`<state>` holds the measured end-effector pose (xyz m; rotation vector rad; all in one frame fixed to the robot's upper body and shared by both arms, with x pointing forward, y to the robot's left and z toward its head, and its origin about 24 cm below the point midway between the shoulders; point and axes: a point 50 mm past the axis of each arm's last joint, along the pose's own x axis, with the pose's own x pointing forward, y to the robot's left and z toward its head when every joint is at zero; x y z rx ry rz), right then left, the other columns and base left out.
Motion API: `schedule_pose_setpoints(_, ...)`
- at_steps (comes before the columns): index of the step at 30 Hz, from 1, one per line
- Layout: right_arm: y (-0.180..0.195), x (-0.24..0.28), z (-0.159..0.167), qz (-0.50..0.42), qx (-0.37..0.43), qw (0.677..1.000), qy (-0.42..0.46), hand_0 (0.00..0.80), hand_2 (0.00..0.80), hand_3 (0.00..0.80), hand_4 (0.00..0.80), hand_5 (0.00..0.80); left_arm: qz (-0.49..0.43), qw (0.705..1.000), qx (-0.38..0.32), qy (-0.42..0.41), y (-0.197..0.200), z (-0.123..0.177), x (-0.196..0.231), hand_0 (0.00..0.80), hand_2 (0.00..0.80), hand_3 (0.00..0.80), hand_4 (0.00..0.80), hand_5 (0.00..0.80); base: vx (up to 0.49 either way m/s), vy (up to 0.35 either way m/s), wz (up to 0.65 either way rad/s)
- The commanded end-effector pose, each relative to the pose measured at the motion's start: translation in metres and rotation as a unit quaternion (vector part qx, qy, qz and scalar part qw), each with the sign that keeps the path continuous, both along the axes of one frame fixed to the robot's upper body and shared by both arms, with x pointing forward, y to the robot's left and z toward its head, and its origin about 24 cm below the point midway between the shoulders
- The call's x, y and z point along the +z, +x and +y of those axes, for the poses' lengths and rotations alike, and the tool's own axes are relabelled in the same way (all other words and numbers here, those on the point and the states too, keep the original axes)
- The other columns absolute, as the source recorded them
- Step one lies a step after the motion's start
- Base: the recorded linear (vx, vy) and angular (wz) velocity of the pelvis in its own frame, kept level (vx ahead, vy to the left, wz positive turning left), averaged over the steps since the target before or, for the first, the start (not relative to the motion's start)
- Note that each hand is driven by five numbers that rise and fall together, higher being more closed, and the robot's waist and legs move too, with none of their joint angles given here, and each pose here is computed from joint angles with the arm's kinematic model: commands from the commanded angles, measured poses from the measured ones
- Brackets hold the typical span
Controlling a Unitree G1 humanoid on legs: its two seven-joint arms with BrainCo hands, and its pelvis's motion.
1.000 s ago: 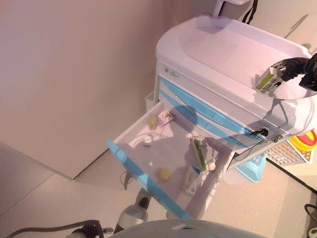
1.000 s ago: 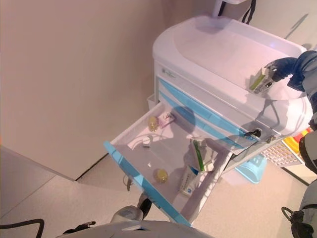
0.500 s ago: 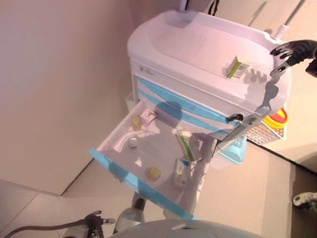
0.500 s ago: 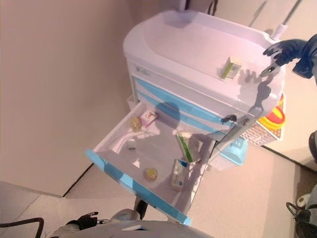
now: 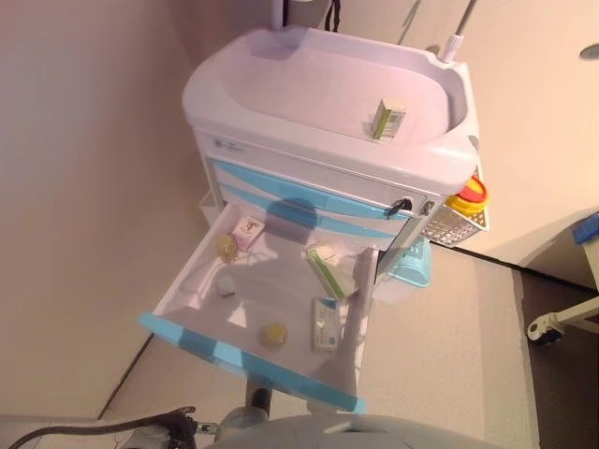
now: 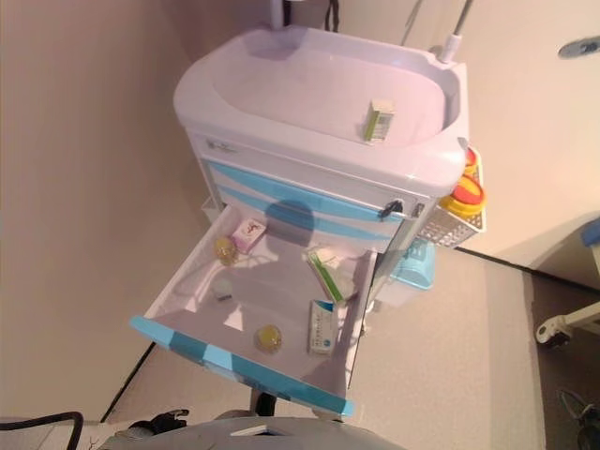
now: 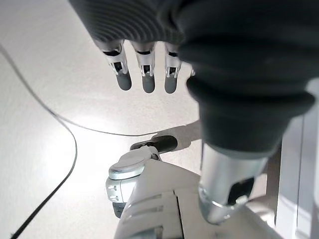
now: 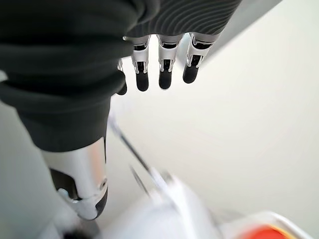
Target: Open the drawer and pick up the medicine
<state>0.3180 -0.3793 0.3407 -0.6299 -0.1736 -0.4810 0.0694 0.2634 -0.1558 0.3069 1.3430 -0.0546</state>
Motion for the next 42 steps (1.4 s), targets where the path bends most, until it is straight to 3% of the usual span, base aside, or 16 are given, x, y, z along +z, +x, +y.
schedule_pose_setpoints(1, -0.002, -0.018, 0.0, -0.102, -0.021, 0.992, 0.07, 0.0, 0.0, 0.0, 0.0, 0.0, 0.013, 0.999, -0.032, 0.012, -0.005, 0.004, 0.0, 0.0, 0.0, 0.0, 0.0, 0.0, -0.032, -0.038, -0.15)
schedule_pose_setpoints(4, -0.001, -0.087, 0.004, -0.111, -0.032, 0.986, 0.123, 0.0, 0.0, 0.0, 0.0, 0.0, 0.005, 0.999, -0.044, 0.004, 0.001, -0.003, -0.001, 0.0, 0.0, 0.0, 0.0, 0.0, -0.027, -0.03, -0.31)
schedule_pose_setpoints(8, -0.005, -0.179, 0.033, -0.1, -0.029, 0.971, 0.214, 0.0, 0.0, 0.0, 0.0, 0.0, -0.015, 0.999, -0.042, -0.01, 0.009, -0.015, -0.003, 0.0, 0.0, 0.0, 0.0, 0.0, 0.001, -0.031, -0.26)
schedule_pose_setpoints(12, -0.02, -0.247, 0.058, -0.075, -0.036, 0.962, 0.261, 0.0, 0.0, 0.0, 0.0, 0.0, -0.031, 0.999, -0.037, -0.025, 0.014, -0.025, -0.005, 0.0, 0.0, 0.0, 0.0, 0.0, 0.004, -0.003, -0.31)
schedule_pose_setpoints(17, -0.046, -0.301, 0.063, -0.03, -0.077, 0.951, 0.298, 0.0, 0.0, 0.0, 0.0, 0.0, -0.048, 0.998, -0.034, -0.036, 0.017, -0.034, -0.006, 0.0, 0.0, 0.0, 0.0, 0.0, -0.014, 0.009, -0.24)
schedule_pose_setpoints(27, -0.11, -0.39, 0.067, 0.147, -0.15, 0.941, 0.267, 0.0, 0.0, 0.0, 0.0, 0.0, -0.1, 0.994, -0.023, -0.035, 0.03, -0.033, -0.001, 0.0, 0.0, 0.0, 0.0, 0.0, -0.028, 0.012, -0.16)
schedule_pose_setpoints(33, -0.139, -0.423, 0.086, 0.266, -0.115, 0.937, 0.196, 0.0, 0.0, 0.0, 0.0, 0.0, -0.134, 0.99, -0.035, -0.027, 0.043, -0.032, 0.004, 0.0, 0.0, 0.0, 0.0, 0.0, -0.042, -0.014, -0.14)
schedule_pose_setpoints(42, -0.152, -0.441, 0.104, 0.348, -0.043, 0.924, 0.152, 0.0, 0.0, 0.0, 0.0, 0.0, -0.181, 0.978, -0.108, -0.003, 0.072, -0.034, 0.017, 0.0, 0.0, 0.0, 0.0, 0.0, -0.042, 0.011, -0.08)
